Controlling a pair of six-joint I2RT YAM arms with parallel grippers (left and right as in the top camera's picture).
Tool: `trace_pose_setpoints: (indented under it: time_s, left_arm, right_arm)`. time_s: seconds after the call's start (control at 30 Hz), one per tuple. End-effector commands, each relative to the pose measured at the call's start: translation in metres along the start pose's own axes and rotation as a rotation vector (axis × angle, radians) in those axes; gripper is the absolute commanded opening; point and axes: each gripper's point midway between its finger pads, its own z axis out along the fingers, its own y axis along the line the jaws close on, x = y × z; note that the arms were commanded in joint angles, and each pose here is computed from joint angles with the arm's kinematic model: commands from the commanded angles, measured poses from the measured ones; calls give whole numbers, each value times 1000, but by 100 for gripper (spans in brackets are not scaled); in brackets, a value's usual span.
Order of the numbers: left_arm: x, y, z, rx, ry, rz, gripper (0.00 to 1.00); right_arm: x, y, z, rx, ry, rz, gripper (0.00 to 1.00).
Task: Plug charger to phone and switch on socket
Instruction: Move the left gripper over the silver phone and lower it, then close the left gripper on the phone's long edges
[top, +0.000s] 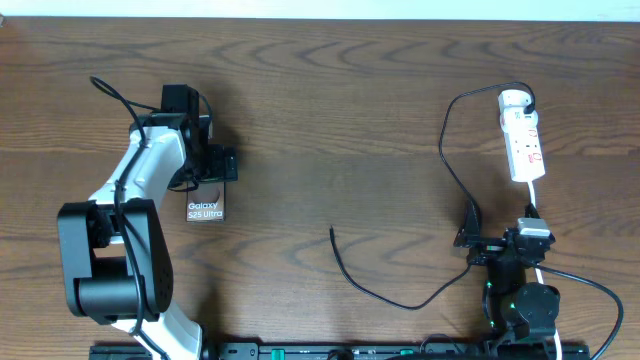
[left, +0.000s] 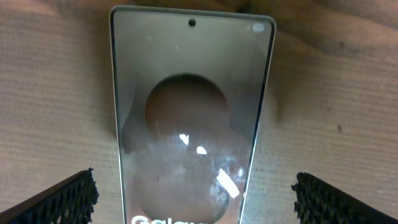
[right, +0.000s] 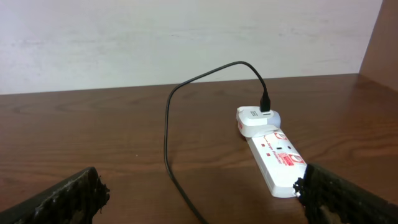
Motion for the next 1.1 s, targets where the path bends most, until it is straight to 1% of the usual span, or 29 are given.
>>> trace_pose_setpoints:
  time_s: [0.0, 0.27, 1.07]
  left_arm:
    - [1, 2, 3, -3, -6, 17, 99]
    - [-1, 2, 3, -2, -15, 35, 99]
    - [16, 4, 21, -4, 13, 39, 99]
  right_arm:
    - [0, -3, 0, 14, -2, -9, 99]
    - [0, -3, 0, 14, -2, -9, 99]
    - [0, -3, 0, 14, -2, -9, 99]
